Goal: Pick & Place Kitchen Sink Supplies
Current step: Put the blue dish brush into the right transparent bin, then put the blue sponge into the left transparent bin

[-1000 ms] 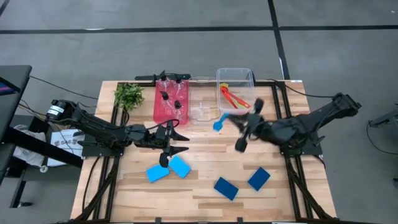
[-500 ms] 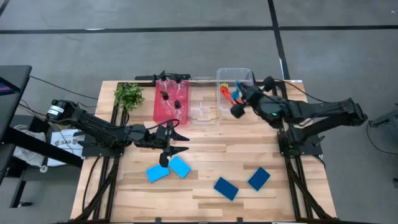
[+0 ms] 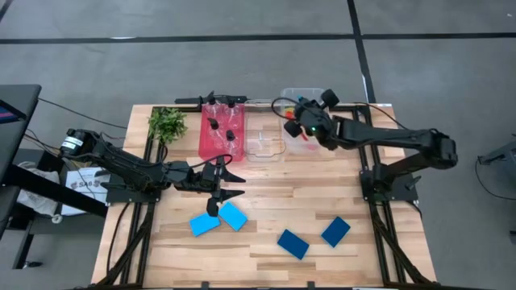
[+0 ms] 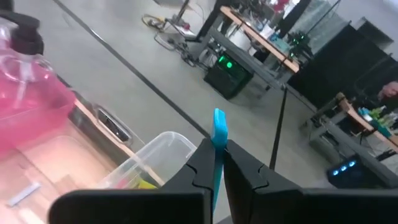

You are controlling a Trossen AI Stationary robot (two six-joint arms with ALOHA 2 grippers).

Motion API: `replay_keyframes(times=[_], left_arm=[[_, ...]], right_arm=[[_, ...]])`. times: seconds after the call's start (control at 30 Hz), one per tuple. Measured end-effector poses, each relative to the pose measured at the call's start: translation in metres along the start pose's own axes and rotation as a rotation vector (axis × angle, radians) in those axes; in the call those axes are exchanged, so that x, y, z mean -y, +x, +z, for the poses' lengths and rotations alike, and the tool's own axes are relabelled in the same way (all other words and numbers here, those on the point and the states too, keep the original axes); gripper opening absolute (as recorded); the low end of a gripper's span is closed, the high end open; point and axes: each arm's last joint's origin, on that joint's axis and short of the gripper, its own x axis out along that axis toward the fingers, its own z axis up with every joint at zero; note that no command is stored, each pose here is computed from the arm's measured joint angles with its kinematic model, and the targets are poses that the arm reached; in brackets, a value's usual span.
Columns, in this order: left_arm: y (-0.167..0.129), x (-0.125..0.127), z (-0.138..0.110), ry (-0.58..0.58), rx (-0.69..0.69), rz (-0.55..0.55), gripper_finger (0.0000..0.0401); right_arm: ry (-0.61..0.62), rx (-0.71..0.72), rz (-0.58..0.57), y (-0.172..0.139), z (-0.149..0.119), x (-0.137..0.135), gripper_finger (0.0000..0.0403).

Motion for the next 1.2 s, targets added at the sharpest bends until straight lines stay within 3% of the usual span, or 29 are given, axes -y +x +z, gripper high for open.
replay_keyframes(times=[0.27,0.43,0.57,0.93,1.2], left_arm=[[0.0,0.0,0.0,0.0,0.0,0.0,0.0168],[0.0,0.0,0.0,0.0,0.0,0.0,0.0168],[0.0,0.0,0.0,0.0,0.0,0.0,0.0168],[0.0,0.0,0.0,0.0,-0.001,0.0,0.0168],[0.0,0.0,-0.003,0.005,-0.027,0.002,0.0168]], right_arm=[[0.027,-0.035,-0.002,0.035,-0.005,-0.001,0.0008],[0.028,-0.051,-0.029,0.044,-0.007,0.007,0.0016],[0.096,-0.057,-0.046,0.046,-0.007,0.013,0.0025],[0.036,-0.125,-0.029,0.046,-0.016,0.011,0.0075],[0.063,-0.054,-0.013,0.017,-0.006,0.017,0.0079]])
